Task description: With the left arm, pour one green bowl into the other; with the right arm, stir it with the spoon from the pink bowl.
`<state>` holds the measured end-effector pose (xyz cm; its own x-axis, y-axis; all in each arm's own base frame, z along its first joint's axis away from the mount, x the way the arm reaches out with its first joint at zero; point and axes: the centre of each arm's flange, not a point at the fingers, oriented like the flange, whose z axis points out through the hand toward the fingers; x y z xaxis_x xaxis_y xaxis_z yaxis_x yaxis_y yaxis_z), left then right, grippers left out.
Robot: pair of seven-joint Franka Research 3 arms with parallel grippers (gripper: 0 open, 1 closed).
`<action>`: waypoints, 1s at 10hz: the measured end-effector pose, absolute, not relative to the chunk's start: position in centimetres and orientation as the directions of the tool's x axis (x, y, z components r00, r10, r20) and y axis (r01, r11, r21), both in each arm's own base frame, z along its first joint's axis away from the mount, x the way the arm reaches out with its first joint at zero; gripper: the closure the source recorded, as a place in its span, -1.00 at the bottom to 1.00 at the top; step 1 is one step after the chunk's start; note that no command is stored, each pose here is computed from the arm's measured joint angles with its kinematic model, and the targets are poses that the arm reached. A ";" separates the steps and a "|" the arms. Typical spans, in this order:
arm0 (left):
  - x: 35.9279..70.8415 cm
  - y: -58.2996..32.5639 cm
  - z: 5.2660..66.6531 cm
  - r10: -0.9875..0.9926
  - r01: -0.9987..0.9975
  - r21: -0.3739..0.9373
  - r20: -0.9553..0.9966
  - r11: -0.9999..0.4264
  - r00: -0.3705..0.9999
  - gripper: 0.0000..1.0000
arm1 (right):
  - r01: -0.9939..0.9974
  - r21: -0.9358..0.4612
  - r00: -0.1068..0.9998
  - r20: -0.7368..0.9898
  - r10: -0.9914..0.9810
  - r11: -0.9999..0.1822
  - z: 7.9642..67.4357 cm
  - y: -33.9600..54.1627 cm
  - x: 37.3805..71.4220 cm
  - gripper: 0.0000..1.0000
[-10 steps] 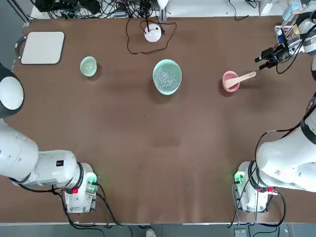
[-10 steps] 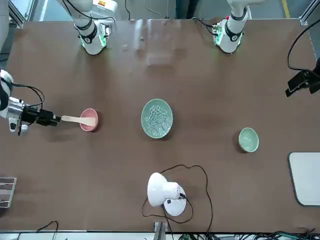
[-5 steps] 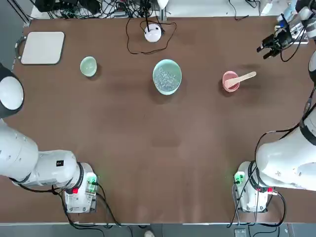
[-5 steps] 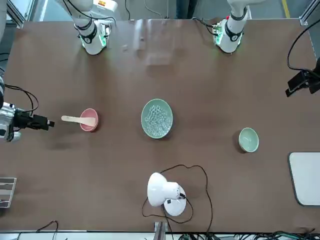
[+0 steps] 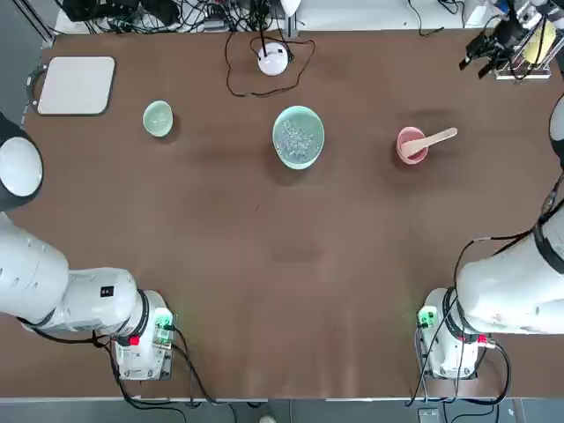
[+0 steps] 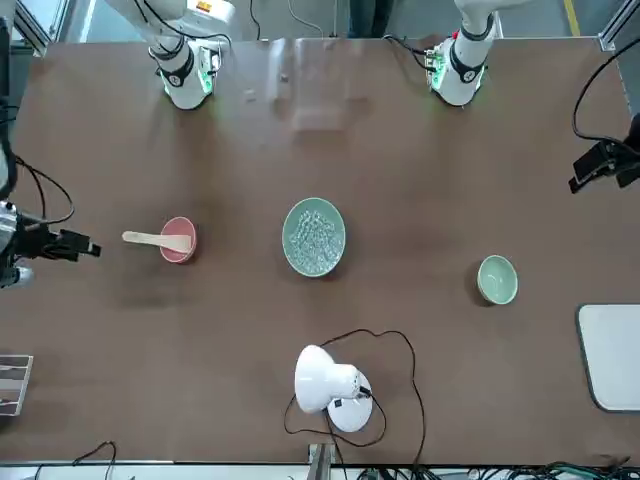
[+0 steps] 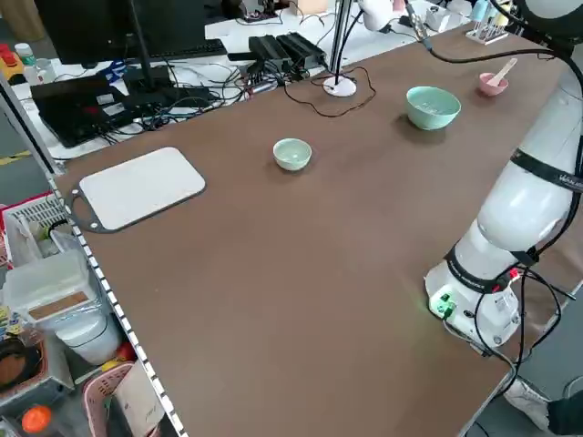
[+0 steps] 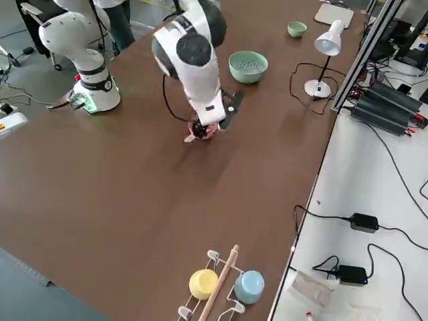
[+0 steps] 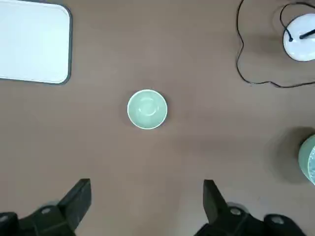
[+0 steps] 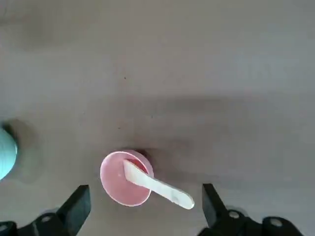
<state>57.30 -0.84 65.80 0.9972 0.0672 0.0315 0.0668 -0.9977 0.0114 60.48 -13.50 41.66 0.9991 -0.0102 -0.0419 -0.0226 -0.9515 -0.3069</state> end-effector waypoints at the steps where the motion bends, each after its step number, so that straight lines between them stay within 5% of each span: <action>1: 57.3 -1.0 65.8 0.028 0.028 0.010 0.032 -1.000 0.999 -1.00 | -0.043 -0.268 0.999 -0.039 -0.033 -0.963 43.6 -11.2 60.8 -1.00; 10: 57.4 -0.7 65.7 -0.014 -0.015 0.010 0.030 -1.000 0.999 -1.00 | -0.065 -0.042 0.995 -0.082 -0.061 -0.997 59.4 -1.4 57.1 -1.00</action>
